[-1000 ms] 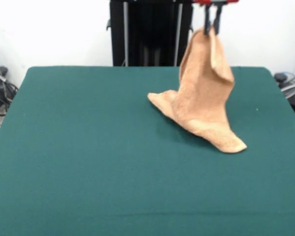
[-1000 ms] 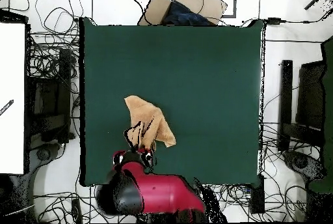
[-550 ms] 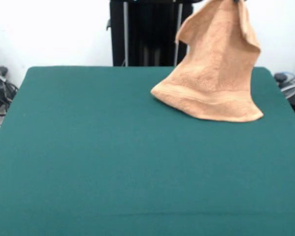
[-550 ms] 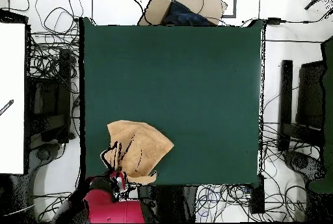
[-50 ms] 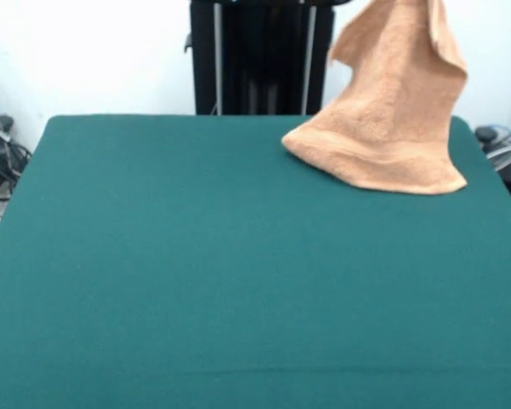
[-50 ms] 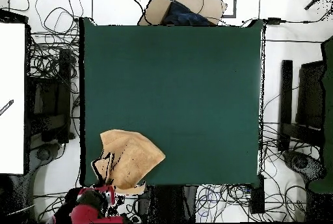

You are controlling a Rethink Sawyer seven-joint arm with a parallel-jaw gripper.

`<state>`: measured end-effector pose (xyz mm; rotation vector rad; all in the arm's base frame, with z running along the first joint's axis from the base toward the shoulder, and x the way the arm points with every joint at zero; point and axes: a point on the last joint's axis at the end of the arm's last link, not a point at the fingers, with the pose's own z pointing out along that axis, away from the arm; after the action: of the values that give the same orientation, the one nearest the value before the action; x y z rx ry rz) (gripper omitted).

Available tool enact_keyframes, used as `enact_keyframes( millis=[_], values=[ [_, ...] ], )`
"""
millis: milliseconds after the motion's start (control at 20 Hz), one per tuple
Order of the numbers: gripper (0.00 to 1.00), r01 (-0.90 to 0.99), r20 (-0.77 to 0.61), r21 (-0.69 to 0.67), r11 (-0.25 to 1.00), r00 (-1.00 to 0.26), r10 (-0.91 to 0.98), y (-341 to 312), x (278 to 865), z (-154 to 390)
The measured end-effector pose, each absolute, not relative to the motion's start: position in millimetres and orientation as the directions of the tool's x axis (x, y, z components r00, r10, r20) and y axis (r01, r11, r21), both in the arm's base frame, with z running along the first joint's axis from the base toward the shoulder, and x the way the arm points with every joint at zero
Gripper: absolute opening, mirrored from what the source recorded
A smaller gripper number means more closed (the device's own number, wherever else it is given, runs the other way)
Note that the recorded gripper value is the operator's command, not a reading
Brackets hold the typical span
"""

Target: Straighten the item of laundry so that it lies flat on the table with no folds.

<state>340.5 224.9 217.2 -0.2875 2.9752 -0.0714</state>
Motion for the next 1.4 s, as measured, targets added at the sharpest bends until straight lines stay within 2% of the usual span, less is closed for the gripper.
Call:
enact_keyframes(
  millis=[200,750,1100,1400],
  values=[
    [0.0,-0.141,-0.142,-0.059,0.988,-0.979,-0.148,238.7,323.9,216.4],
    [0.0,-0.03,-0.137,-0.041,0.999,-0.99,-0.035,241.1,322.7,212.1],
    [0.0,0.16,-0.145,-0.044,0.986,-0.978,0.153,170.1,374.3,173.7],
    [0.0,0.223,-0.164,-0.045,0.974,-0.963,0.213,130.7,391.6,135.1]
  ],
)
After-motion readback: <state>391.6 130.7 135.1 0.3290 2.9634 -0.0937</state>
